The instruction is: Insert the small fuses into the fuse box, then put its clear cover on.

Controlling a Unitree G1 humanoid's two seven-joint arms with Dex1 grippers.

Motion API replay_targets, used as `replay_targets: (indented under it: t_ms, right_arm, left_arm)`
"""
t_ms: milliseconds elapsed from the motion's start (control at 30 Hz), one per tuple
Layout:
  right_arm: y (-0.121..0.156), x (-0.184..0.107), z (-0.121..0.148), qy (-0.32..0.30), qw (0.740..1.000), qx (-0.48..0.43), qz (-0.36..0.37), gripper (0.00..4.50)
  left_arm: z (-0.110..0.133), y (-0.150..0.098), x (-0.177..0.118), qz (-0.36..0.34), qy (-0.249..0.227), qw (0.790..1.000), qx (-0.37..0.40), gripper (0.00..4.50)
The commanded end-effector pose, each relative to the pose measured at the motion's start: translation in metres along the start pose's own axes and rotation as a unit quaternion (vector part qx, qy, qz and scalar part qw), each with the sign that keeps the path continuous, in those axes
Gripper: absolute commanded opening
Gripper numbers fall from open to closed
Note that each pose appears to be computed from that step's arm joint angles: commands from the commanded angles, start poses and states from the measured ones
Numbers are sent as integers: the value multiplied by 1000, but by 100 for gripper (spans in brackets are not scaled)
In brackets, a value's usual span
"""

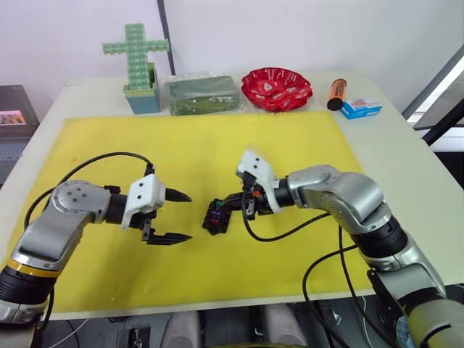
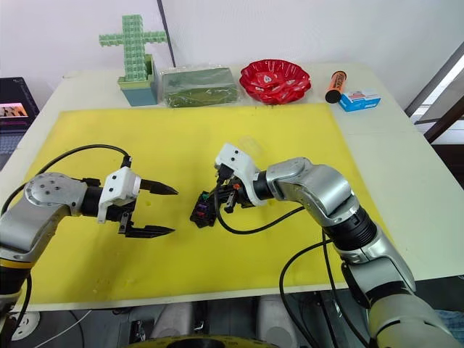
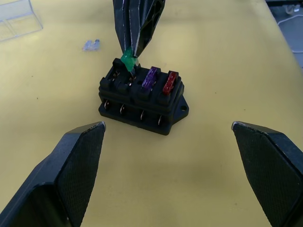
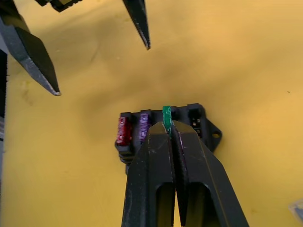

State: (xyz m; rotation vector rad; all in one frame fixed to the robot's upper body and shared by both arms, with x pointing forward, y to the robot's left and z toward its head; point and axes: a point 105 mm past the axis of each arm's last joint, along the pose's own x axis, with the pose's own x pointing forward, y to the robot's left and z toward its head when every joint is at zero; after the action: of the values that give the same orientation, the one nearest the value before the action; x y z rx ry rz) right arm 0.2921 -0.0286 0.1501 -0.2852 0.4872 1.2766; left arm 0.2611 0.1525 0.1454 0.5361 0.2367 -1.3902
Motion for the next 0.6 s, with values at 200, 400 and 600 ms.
replay_targets:
  t_ms: [200,400,600]
  right_arm:
    - [-1,-2,11,-29,999,-22,-12,2]
    - [-2,0,8,-22,999,-23,-14,2]
    - [-4,2,5,-17,999,-25,-19,2]
  left_arm:
    - [2,0,1,-1,0,1000,15,450]
    - [1,0,0,1,1,1000,13,450]
    - [0,-1,0,3,1,1000,12,450]
